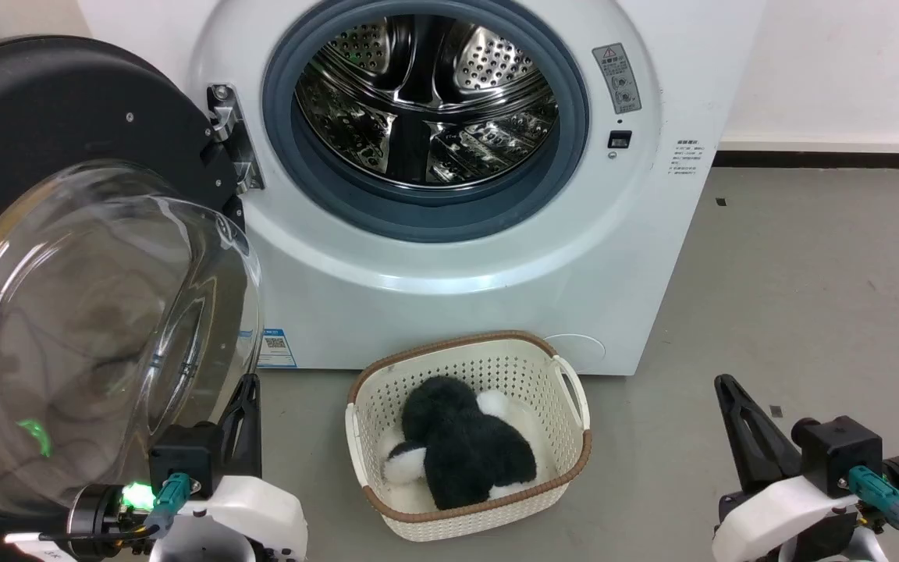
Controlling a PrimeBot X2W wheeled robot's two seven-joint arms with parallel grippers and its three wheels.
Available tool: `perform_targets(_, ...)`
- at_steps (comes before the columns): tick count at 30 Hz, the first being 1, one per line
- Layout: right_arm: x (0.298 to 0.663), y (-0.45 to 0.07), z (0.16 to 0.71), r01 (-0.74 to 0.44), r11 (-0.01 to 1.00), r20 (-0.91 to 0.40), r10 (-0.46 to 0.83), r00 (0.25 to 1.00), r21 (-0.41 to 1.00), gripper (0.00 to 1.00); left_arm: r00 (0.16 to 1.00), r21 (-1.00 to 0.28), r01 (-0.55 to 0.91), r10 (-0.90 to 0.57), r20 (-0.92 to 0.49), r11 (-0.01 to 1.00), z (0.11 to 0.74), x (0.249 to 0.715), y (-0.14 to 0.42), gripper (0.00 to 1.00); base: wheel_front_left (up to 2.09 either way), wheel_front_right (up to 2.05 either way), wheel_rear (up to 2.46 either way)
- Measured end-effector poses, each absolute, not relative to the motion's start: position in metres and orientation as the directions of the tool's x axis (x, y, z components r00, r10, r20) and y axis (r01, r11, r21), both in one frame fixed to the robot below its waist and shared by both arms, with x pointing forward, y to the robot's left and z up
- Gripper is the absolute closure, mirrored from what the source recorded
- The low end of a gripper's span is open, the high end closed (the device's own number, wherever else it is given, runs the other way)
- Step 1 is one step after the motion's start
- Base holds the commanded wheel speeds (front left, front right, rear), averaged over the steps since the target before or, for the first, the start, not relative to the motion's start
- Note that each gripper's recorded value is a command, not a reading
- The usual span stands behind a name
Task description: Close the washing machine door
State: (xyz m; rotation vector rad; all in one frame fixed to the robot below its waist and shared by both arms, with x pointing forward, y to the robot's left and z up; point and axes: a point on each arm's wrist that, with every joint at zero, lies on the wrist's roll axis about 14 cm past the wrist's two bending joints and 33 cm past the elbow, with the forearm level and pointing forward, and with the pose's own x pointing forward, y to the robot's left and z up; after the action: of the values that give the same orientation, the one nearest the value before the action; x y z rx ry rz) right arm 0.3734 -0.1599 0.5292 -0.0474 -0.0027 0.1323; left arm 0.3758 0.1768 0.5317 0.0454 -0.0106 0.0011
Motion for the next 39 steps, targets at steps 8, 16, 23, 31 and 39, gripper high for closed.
perform_targets(8,0.373,-0.160,0.529,-0.132,0.990,0.000,0.132,0.991,-0.047,1.00,1.000,0.045,-0.001,0.001,0.011,0.999,0.532,0.376,0.177,1.00,0.00,0.00,0.00)
perform_targets(16,0.374,-0.161,0.529,-0.128,0.991,0.000,0.128,0.992,-0.045,0.00,1.000,0.045,-0.006,0.006,0.011,0.999,0.531,0.376,0.177,0.00,0.00,0.00,0.00)
perform_targets(23,0.374,-0.164,0.530,-0.120,0.992,0.012,0.120,0.993,-0.033,0.00,0.999,0.045,-0.020,0.019,0.026,0.999,0.533,0.376,0.177,0.00,0.00,0.00,0.00)
perform_targets(31,0.376,-0.166,0.532,-0.114,0.993,0.029,0.114,0.993,-0.017,0.00,0.998,0.046,-0.041,0.038,0.054,0.998,0.539,0.376,0.181,1.00,0.00,0.00,0.00)
perform_targets(39,0.379,-0.162,0.532,-0.126,0.992,0.039,0.126,0.991,-0.007,0.00,0.990,0.051,-0.067,0.061,0.126,0.996,0.560,0.378,0.189,1.00,0.00,0.00,0.00)
